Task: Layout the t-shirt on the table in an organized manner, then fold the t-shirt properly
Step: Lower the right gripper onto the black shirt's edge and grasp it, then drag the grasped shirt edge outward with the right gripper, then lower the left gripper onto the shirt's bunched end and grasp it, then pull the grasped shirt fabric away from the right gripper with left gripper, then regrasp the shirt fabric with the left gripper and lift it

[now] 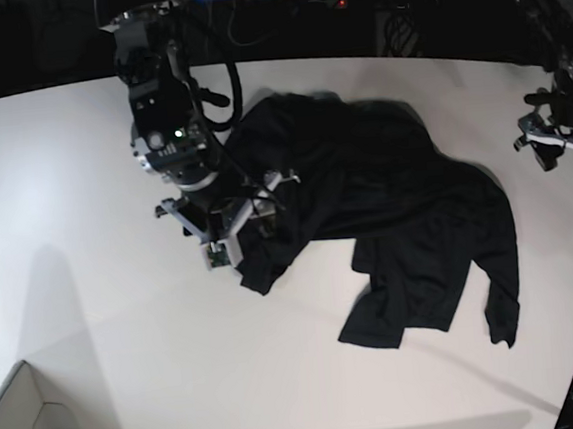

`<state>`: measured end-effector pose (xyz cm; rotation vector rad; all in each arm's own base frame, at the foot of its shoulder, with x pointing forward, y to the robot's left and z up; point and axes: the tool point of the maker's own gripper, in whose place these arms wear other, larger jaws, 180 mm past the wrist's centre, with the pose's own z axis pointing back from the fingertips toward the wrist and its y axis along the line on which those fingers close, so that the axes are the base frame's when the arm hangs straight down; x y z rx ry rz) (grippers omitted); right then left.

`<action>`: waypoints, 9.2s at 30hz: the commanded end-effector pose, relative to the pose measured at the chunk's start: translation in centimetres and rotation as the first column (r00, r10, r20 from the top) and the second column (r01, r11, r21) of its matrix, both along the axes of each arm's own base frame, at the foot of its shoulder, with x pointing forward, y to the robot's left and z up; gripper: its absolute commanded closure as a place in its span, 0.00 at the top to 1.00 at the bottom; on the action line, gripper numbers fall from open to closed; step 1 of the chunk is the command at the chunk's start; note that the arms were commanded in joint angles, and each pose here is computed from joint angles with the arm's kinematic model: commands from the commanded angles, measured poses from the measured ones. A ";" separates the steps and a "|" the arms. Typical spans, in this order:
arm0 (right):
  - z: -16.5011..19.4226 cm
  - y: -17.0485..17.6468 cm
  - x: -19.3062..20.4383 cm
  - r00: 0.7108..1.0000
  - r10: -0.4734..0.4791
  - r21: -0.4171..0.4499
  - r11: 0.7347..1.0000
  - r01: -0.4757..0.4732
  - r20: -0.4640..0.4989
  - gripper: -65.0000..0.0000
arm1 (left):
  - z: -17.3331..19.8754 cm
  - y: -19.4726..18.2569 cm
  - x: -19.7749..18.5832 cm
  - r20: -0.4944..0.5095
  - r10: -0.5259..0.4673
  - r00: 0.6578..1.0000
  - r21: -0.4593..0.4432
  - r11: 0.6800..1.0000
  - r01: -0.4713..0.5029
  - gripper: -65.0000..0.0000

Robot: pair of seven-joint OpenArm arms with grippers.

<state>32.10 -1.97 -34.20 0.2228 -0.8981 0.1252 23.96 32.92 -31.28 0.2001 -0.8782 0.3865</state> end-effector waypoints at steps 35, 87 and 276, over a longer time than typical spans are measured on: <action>4.0 -2.2 3.5 0.972 -0.044 0.000 0.999 0.045 0.232 0.00 | -0.6 2.1 -5.1 -0.029 -0.007 1.000 0.053 0.999 0.009 0.58; -2.1 -24.2 -10.2 0.853 -0.521 -0.056 0.852 0.520 -0.006 0.36 | -5.5 -15.9 12.8 0.096 -0.373 0.923 -0.289 0.877 0.384 0.82; -2.2 -26.8 -11.8 0.826 -0.563 -0.103 0.822 0.560 -0.008 0.37 | 6.0 -19.1 21.1 0.437 -0.402 0.805 -0.103 0.867 0.488 0.00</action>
